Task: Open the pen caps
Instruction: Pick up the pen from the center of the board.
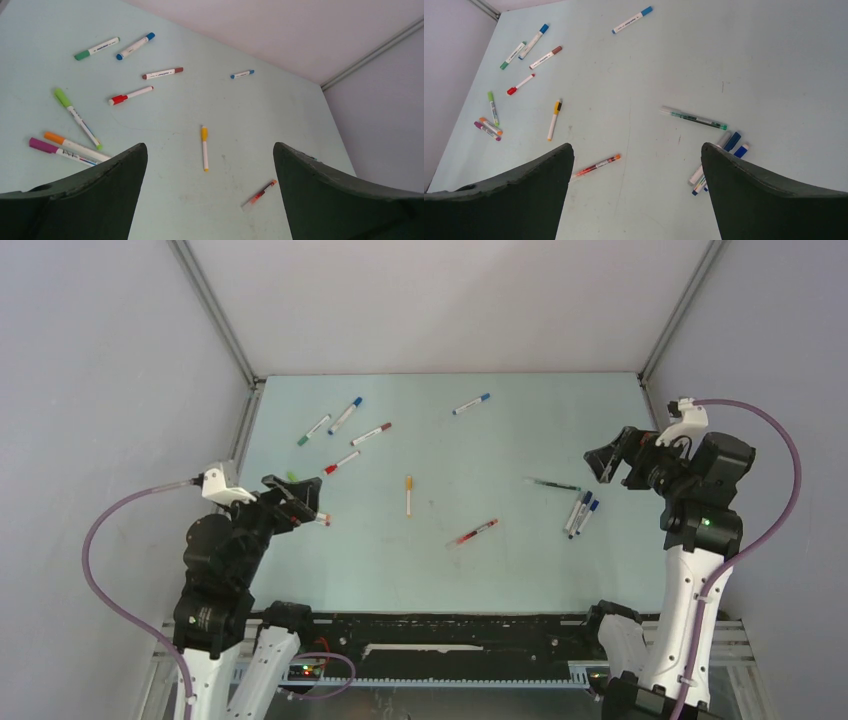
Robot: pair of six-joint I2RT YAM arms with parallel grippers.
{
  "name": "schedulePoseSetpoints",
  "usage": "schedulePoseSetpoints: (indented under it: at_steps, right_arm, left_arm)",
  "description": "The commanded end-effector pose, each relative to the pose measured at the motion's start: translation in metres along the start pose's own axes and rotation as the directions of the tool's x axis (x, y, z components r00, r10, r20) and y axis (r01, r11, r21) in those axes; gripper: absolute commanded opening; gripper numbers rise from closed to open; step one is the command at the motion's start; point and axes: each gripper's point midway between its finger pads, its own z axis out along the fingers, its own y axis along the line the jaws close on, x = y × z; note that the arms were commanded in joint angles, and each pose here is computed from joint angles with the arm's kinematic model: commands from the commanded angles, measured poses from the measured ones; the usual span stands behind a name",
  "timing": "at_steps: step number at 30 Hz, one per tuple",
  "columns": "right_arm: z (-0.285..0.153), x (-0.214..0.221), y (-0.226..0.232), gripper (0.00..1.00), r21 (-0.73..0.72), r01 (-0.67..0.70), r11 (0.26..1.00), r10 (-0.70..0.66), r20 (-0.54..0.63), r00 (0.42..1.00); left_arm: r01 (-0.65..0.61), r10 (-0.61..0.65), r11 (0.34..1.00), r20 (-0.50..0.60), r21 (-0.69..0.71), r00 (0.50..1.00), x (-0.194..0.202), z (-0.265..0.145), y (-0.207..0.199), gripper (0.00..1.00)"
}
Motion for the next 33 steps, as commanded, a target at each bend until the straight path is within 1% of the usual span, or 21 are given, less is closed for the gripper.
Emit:
schedulePoseSetpoints:
  at_steps: [1,7,9,11,13,15,17,18,20,22,24,26,29,30,33]
  right_arm:
    - [0.0,-0.007,0.004,1.0,-0.031,-0.003,1.0,0.004,0.023,1.0]
    - [0.0,-0.004,0.006,1.0,-0.054,-0.009,0.999,0.009,0.015,1.0]
    - [0.001,-0.001,0.008,1.0,-0.076,0.008,0.997,-0.007,0.008,1.0]
    - [0.001,0.005,0.011,1.0,-0.115,0.059,0.992,-0.059,0.002,0.998]
    - [0.002,0.022,0.026,1.0,-0.261,0.17,0.95,-0.178,-0.008,0.984]
    - [0.0,0.045,0.045,1.0,-0.403,0.259,0.878,-0.29,-0.017,0.957]
    - [-0.007,0.069,0.059,1.0,-0.501,0.346,0.794,-0.407,-0.015,0.913]
    - [-0.01,0.077,0.063,1.0,-0.529,0.369,0.764,-0.438,-0.007,0.899]
    - [-0.013,0.089,0.066,1.0,-0.56,0.372,0.74,-0.445,0.007,0.896]
    - [-0.011,0.098,0.065,1.0,-0.577,0.363,0.732,-0.43,0.022,0.902]
    - [-0.006,0.102,0.059,1.0,-0.561,0.325,0.761,-0.381,0.018,0.924]
    - [-0.002,0.108,0.05,1.0,-0.539,0.293,0.79,-0.34,0.014,0.94]
    - [0.003,0.114,0.041,1.0,-0.516,0.293,0.805,-0.332,0.018,0.943]
    - [0.004,0.114,0.038,1.0,-0.5,0.297,0.813,-0.335,0.014,0.942]
    - [0.011,0.11,0.026,1.0,-0.442,0.302,0.845,-0.336,0.001,0.942]
  left_arm:
    - [0.007,-0.005,0.996,-0.023,0.085,1.0,0.008,0.006,-0.013,0.98]
    - [0.032,-0.024,0.994,-0.079,0.103,0.997,0.02,0.017,-0.016,0.98]
    - [0.036,-0.023,0.989,-0.096,0.142,0.995,0.024,0.019,-0.022,0.98]
    - [0.033,-0.009,0.978,-0.116,0.206,0.993,0.028,0.019,-0.033,0.98]
    - [0.05,-0.005,0.957,-0.157,0.286,0.988,0.034,0.019,-0.047,0.98]
    - [0.071,0.005,0.94,-0.223,0.334,0.975,0.047,0.019,-0.057,0.98]
    - [0.042,0.047,0.948,-0.271,0.315,0.961,0.06,0.02,-0.056,0.98]
    - [0.01,0.085,0.95,-0.291,0.311,0.953,0.068,0.02,-0.057,0.98]
    - [-0.047,0.153,0.953,-0.339,0.301,0.928,0.086,0.022,-0.059,0.98]
    - [-0.094,0.219,0.945,-0.396,0.312,0.892,0.107,0.025,-0.068,0.98]
    - [-0.147,0.287,0.934,-0.435,0.326,0.853,0.127,0.031,-0.08,0.98]
    - [-0.204,0.371,0.907,-0.471,0.368,0.8,0.153,0.037,-0.099,0.98]
    - [-0.26,0.463,0.867,-0.494,0.424,0.736,0.183,0.049,-0.125,0.98]
    - [-0.273,0.486,0.854,-0.492,0.443,0.723,0.189,0.055,-0.135,0.98]
    - [-0.319,0.555,0.818,-0.507,0.479,0.66,0.214,0.071,-0.153,0.96]
